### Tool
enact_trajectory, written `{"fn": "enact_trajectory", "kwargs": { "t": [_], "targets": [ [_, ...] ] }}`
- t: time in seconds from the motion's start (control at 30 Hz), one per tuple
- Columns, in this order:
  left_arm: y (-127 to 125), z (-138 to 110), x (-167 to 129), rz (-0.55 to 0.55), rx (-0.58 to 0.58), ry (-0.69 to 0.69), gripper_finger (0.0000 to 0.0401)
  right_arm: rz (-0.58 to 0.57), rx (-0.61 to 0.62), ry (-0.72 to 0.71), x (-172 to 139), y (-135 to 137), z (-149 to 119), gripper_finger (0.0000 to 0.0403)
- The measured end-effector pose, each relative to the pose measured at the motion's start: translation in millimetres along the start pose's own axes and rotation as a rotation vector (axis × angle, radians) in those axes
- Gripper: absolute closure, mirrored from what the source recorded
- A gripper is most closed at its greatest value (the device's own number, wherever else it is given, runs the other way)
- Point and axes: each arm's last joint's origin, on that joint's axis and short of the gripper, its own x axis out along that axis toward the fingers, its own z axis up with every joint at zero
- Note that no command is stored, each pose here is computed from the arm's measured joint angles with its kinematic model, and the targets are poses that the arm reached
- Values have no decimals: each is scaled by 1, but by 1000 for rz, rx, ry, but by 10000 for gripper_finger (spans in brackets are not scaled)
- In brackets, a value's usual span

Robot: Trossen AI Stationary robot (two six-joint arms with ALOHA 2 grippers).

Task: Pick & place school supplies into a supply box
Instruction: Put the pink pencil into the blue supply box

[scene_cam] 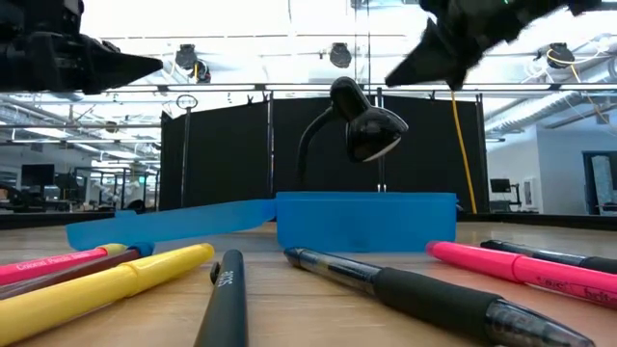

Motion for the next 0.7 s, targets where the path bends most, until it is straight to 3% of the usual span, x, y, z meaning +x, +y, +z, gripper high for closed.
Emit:
{"fn": "enact_trajectory", "kwargs": {
  "t": [0.23, 0.37, 0.7],
  "targets": [
    [2, -4, 0, 98, -164, 70, 359, 30, 6, -35, -1, -16, -48, 402],
    [0, -9, -1, 86, -213, 118, 359, 102, -6, -75, -2, -22, -69, 402],
    [-7, -24, -3, 53, -305, 273, 359, 157, -73, -282, -19, -45, -104, 403]
  ]
}}
